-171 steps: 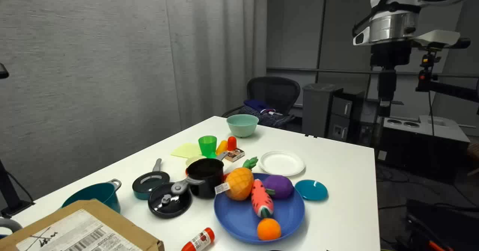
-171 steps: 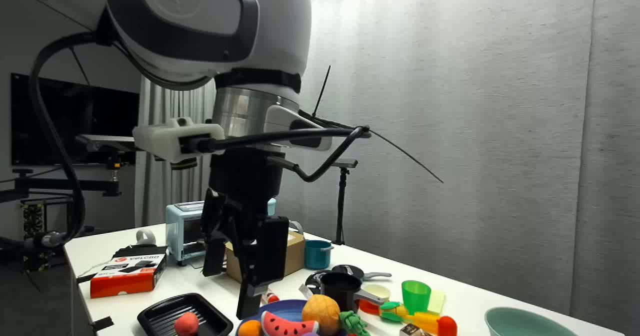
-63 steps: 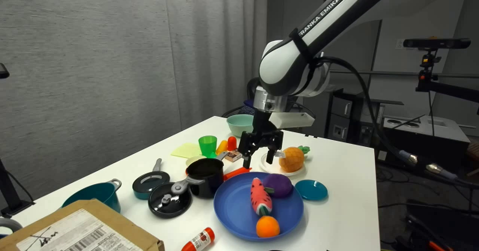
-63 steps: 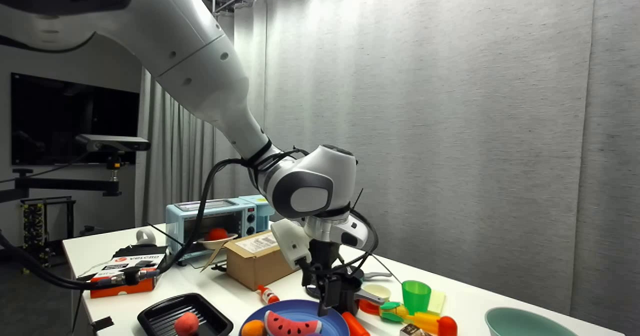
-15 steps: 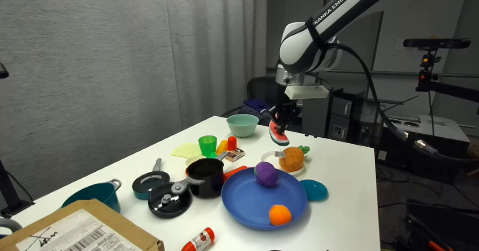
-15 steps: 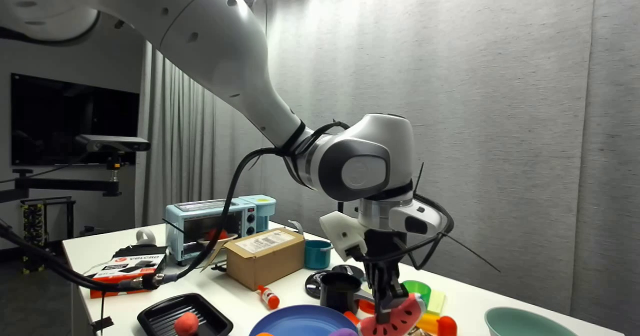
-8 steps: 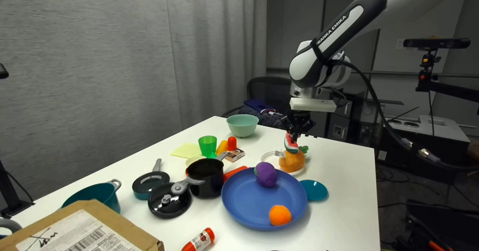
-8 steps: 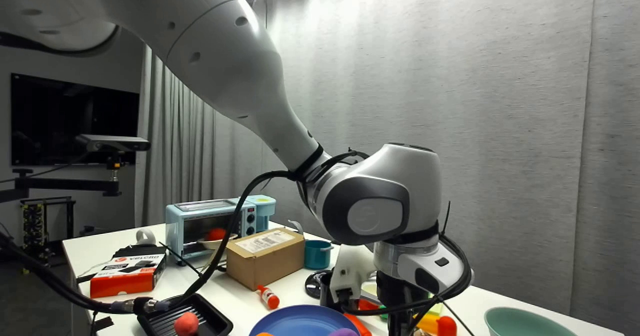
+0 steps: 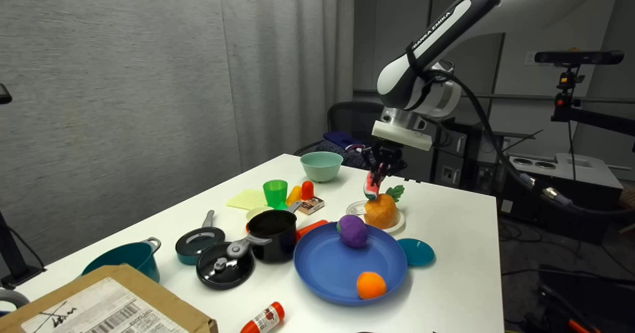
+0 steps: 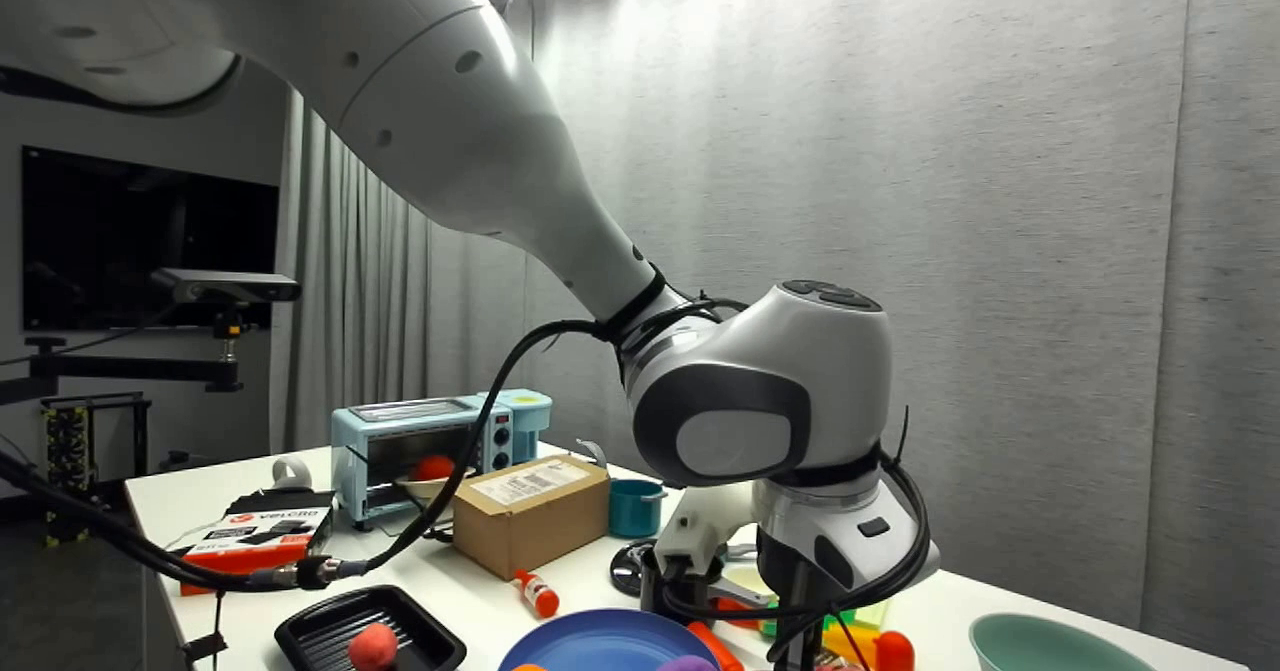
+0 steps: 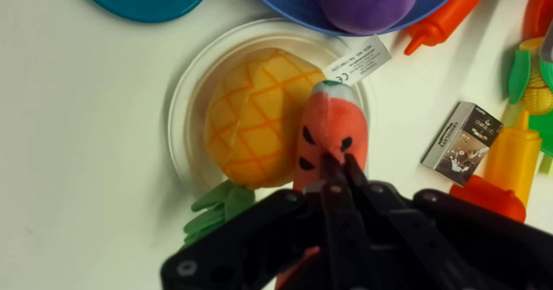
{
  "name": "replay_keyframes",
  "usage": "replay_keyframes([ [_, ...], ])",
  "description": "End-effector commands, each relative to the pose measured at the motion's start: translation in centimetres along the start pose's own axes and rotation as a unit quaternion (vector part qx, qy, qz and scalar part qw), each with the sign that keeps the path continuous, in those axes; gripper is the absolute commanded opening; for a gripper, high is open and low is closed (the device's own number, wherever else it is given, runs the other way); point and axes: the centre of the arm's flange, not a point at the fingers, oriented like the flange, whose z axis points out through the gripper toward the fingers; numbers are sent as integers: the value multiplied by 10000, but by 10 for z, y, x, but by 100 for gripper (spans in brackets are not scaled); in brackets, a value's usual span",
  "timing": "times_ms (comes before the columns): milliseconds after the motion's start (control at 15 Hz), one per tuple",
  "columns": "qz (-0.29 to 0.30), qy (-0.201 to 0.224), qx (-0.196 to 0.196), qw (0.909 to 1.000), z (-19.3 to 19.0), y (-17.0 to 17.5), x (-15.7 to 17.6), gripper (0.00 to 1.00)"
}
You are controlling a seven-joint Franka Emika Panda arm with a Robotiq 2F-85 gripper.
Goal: Put the pineapple and watermelon plushies on the white plate, then the purple plushie in the black pot and the orange plushie on the table
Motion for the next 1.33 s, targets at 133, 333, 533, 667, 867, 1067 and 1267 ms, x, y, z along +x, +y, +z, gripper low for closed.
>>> replay_keyframes([
  [133,401,161,334,9985,0,12,19,1],
  [333,664,87,308,9973,16,23,25,1],
  [533,713,-31,151,9973,38,29,22,1],
  [667,682,-40,69,9976,45,27,24,1],
  [867,601,-32,45,9982,49,17,26,1],
  [1067,461,-134,-125,9988,64,8,19,1],
  [1267,281,-238,-322,9988,83,4,8,1],
])
